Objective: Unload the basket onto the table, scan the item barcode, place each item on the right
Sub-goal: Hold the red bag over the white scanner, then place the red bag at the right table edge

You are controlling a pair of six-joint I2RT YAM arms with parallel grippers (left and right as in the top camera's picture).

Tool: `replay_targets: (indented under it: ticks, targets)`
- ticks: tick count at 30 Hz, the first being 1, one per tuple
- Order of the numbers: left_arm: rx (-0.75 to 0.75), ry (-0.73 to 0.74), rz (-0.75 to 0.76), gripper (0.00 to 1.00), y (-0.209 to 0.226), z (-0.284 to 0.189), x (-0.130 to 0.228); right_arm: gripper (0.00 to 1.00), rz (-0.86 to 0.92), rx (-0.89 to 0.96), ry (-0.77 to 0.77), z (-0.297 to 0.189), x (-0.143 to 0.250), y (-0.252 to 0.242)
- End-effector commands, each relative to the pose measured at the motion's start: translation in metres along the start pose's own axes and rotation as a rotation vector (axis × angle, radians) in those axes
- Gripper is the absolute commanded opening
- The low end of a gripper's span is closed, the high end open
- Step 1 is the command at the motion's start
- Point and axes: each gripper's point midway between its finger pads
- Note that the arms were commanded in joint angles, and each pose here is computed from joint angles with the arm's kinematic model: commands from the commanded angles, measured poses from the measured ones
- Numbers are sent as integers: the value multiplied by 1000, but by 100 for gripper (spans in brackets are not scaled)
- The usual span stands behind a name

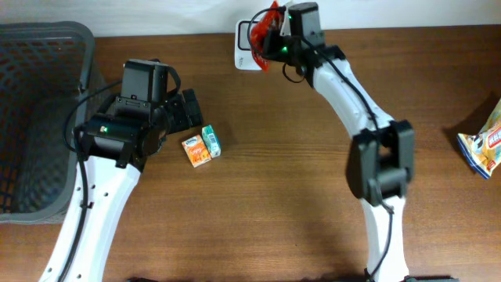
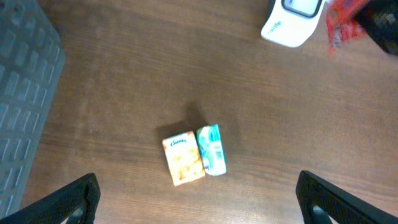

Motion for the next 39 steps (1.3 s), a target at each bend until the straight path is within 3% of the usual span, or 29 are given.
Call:
replay_targets:
  ticks: [1,6,9,11,15,17,18,20,24,25,26,27,28,30,31,33,36,39]
  targets:
    - [-3,-5,4,99,1,-1,-1,8,71,-109,-22,15,-17,42]
    - [-3,-5,4,99,1,-1,-1,11,108,-258,-69,16,-28,79]
    - [-3,-5,4,99,1,-1,-1,8,112,-213,-31,27,-15,62]
    - [-3,-5,4,99,1,-1,-1,4,96,-178,-52,13,-31,36]
    - [-3,-5,4,99,1,-1,-1,4,188,33,-145,-108,-109,-90]
    - [-2,-5,4,99,1,-1,-1,4,348,211,-121,-175,-106,-178]
    - [-3,-5,4,99,1,-1,-1,4,460,291,-73,-208,-87,-225]
    - [-3,-5,4,99,1,-1,-1,4,618,539,91,-288,-12,-330]
    - [-3,-5,4,99,1,-1,-1,5,647,801,266,-353,66,-410]
    - [-2,-5,4,99,1,-1,-1,15,666,824,279,-357,77,-420]
    - [-3,-5,4,99,1,-1,-1,49,691,828,291,-357,90,-429]
    - [-3,-5,4,99,1,-1,-1,76,702,829,299,-357,95,-432]
    - [-3,-5,4,99,1,-1,-1,99,704,820,301,-356,96,-430]
    - [-4,-3,4,99,1,-1,-1,99,719,680,254,-351,76,-405]
    - [-4,-3,4,99,1,-1,-1,99,707,540,201,-351,51,-371]
    - [-4,-3,4,99,1,-1,-1,99,499,175,201,-340,18,-273]
    - [-4,-3,4,99,1,-1,-1,99,204,-90,453,-290,49,-168]
    - [-4,-3,4,99,1,-1,-1,96,-15,-266,714,-194,117,-52]
Point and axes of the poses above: each gripper's point midway between its finger pads, its own z axis out along the fingers, its own y axis along the line the jaws close on, x = y × z, and after that the axes turned 6 degrees about -z, right-handed
